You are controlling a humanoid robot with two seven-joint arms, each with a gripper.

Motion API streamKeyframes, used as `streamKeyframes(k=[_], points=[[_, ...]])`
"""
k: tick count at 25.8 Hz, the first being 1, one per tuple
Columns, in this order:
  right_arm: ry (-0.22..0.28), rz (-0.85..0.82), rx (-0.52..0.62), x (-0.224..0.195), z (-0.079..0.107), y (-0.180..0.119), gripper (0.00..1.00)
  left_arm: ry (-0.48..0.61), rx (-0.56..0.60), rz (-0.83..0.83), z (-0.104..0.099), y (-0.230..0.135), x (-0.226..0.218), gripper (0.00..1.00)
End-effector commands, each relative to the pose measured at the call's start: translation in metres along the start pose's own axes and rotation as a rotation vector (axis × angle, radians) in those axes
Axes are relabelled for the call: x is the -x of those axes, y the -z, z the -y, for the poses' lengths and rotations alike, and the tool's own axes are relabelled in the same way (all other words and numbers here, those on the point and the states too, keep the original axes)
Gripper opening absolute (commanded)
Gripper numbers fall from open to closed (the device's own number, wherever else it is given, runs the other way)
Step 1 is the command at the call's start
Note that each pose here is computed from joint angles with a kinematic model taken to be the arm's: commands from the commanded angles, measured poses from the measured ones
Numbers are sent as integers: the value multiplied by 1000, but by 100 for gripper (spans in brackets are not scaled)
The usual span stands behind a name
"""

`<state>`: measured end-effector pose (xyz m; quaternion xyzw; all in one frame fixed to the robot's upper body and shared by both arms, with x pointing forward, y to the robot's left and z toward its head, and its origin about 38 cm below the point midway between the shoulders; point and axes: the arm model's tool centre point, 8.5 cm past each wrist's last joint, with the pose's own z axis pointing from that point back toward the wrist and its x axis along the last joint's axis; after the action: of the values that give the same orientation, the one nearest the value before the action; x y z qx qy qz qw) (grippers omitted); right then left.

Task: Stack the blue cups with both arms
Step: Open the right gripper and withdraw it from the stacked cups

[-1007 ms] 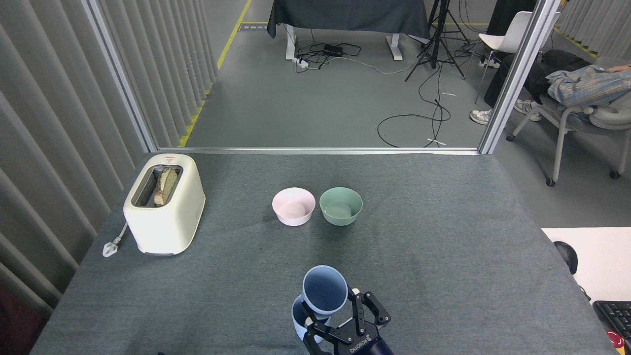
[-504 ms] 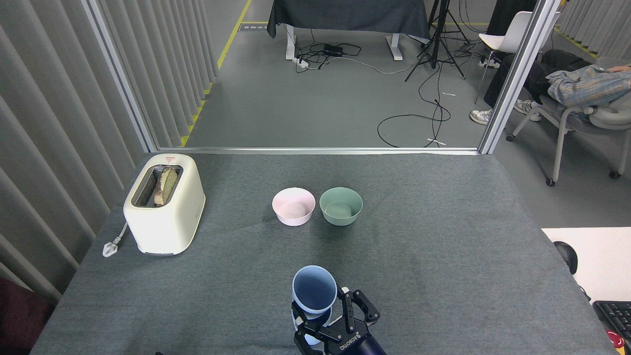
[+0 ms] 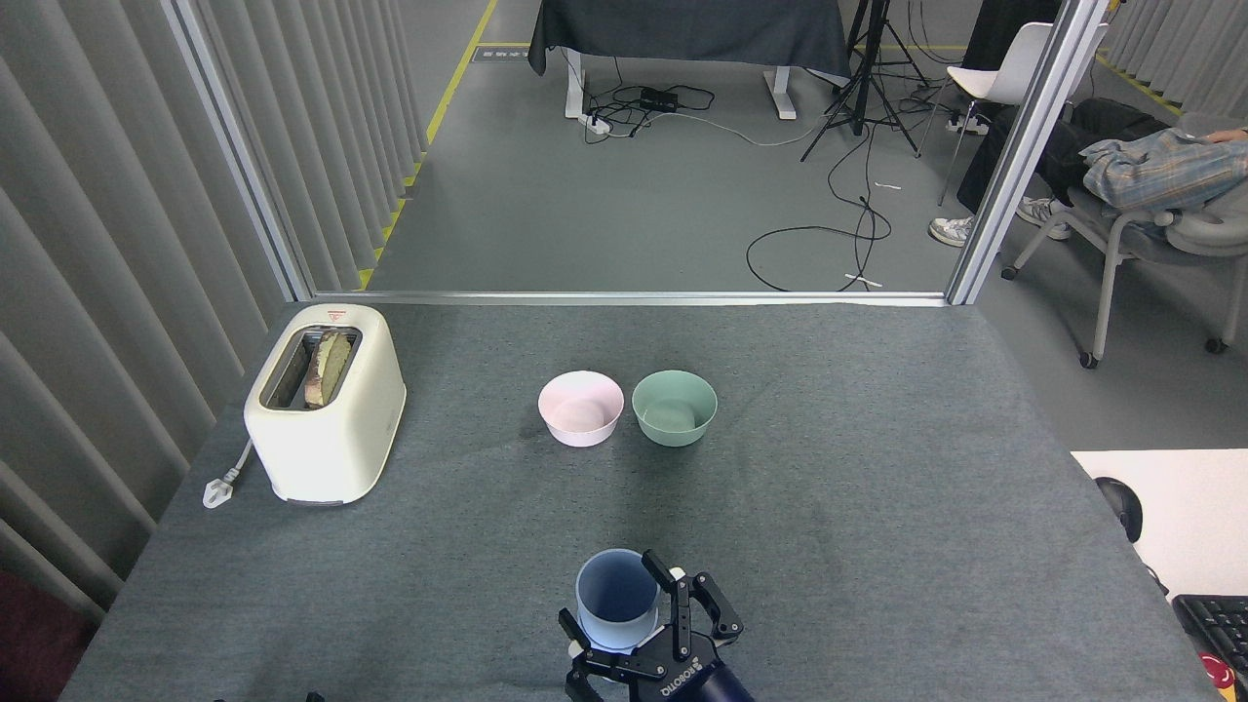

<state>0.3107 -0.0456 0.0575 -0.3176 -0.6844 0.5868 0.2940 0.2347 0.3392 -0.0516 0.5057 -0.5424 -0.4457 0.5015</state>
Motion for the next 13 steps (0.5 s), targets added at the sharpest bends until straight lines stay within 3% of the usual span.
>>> streamKeyframes(k=[1,4,6,7,8,10,13], points=[[-2,6,26,-1,8,5,100,0,-3,0,-1,2,0,99],[-48,-85,118,25,40,21,100,0,0,-1,0,2,1,99],[-87,-349,165,85,55,14,100,-3,-2,-2,0,2,0,99],[-100,-465,155,113,53,-1,100,-3,-2,-2,0,2,0,99],[-106,-528,130,129,46,-15,100,-5,-2,-1,0,2,0,99],[-123,-590,30,154,14,-60,100,-5,-8,0,-1,5,0,99],[-141,-632,-17,143,-21,-131,100,-6,-17,3,-3,9,-1,99]])
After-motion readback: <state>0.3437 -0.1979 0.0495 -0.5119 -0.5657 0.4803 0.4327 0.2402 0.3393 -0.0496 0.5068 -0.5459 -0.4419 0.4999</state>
